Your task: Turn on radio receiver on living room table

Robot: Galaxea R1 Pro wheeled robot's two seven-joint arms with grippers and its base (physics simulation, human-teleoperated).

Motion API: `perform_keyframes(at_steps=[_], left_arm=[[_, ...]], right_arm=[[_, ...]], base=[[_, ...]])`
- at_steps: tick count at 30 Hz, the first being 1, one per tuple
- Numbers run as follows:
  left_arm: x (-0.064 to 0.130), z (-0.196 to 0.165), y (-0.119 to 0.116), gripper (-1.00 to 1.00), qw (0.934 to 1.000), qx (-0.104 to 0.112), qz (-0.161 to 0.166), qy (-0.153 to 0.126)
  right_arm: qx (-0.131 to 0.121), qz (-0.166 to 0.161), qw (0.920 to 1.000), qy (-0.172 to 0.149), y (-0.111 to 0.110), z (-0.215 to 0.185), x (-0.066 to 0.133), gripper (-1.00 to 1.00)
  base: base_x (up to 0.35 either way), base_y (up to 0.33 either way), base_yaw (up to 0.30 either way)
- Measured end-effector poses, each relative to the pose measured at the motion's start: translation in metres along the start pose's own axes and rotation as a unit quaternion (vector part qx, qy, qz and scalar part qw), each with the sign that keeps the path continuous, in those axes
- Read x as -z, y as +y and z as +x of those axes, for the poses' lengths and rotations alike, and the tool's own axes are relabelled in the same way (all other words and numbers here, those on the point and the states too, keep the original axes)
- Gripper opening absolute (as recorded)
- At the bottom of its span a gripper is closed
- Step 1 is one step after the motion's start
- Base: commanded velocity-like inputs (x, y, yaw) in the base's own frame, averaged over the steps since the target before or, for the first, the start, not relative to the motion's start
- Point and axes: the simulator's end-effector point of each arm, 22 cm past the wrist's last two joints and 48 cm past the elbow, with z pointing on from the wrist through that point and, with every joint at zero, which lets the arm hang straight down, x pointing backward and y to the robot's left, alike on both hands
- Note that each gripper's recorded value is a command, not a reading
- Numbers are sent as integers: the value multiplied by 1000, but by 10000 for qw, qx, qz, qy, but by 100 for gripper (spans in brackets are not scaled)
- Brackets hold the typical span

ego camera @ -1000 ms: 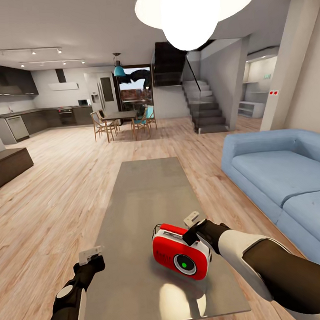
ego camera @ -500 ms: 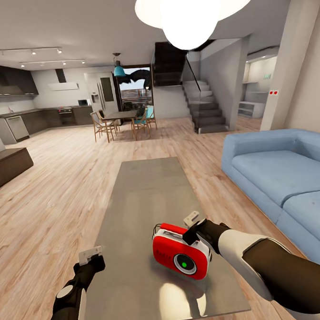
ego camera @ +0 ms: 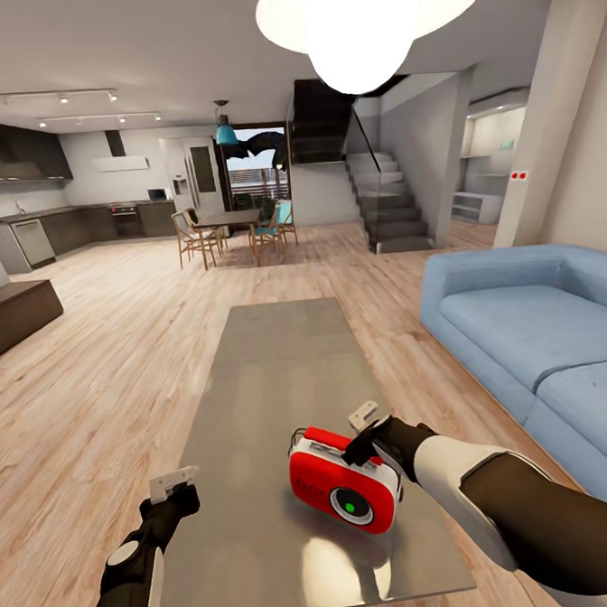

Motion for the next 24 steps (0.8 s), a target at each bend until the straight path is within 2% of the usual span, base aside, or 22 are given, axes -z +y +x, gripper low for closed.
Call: perform_keyframes(at_steps=[24], left_arm=[[0, 0, 0, -100, 10000, -15, -2, -6]], right_arm=[[3, 1, 10000, 0, 0, 0, 0, 100]], base=[[0, 0, 0]])
